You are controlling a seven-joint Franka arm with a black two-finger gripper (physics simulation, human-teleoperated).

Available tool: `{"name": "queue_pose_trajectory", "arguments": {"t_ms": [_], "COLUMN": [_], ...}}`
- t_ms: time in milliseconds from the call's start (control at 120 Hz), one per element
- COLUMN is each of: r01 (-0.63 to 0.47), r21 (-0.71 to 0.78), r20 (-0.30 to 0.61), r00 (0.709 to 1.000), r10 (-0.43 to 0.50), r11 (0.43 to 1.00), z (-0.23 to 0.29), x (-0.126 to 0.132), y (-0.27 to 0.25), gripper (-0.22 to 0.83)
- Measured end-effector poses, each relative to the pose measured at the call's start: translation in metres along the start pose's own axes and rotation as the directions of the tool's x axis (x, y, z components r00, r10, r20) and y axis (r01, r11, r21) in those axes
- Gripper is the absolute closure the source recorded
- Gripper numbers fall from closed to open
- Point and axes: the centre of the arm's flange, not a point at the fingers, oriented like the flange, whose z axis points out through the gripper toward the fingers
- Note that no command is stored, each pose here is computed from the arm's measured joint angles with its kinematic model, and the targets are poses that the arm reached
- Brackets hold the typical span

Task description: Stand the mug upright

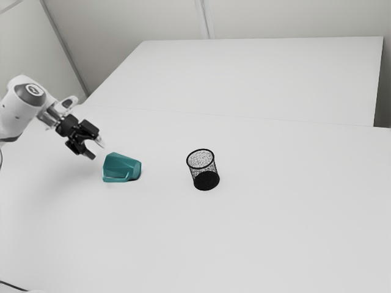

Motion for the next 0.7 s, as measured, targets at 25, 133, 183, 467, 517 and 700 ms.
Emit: {"name": "queue_pose_trajectory", "arguments": {"t_ms": [25, 133, 183, 467, 517, 700], "r01": [-0.001, -0.017, -0.028, -0.098, -0.106, -0.137], "r21": [-0.016, -0.077, -0.103, -0.199, -0.219, -0.276], "r20": [-0.002, -0.017, -0.024, -0.074, -0.074, -0.059], "r00": [1.0, 1.0, 0.999, 0.994, 0.993, 0.99], "r10": [0.001, 0.016, 0.026, 0.084, 0.092, 0.126], "r11": [1.0, 0.997, 0.994, 0.975, 0.97, 0.951], "z": [0.003, 0.014, 0.02, 0.046, 0.052, 0.064], "x": [0.0, 0.007, 0.009, 0.016, 0.016, 0.012], "y": [-0.005, -0.027, -0.031, -0.036, -0.036, -0.03], "gripper": [0.0, 0.0, 0.0, 0.0, 0.0, 0.08]}}
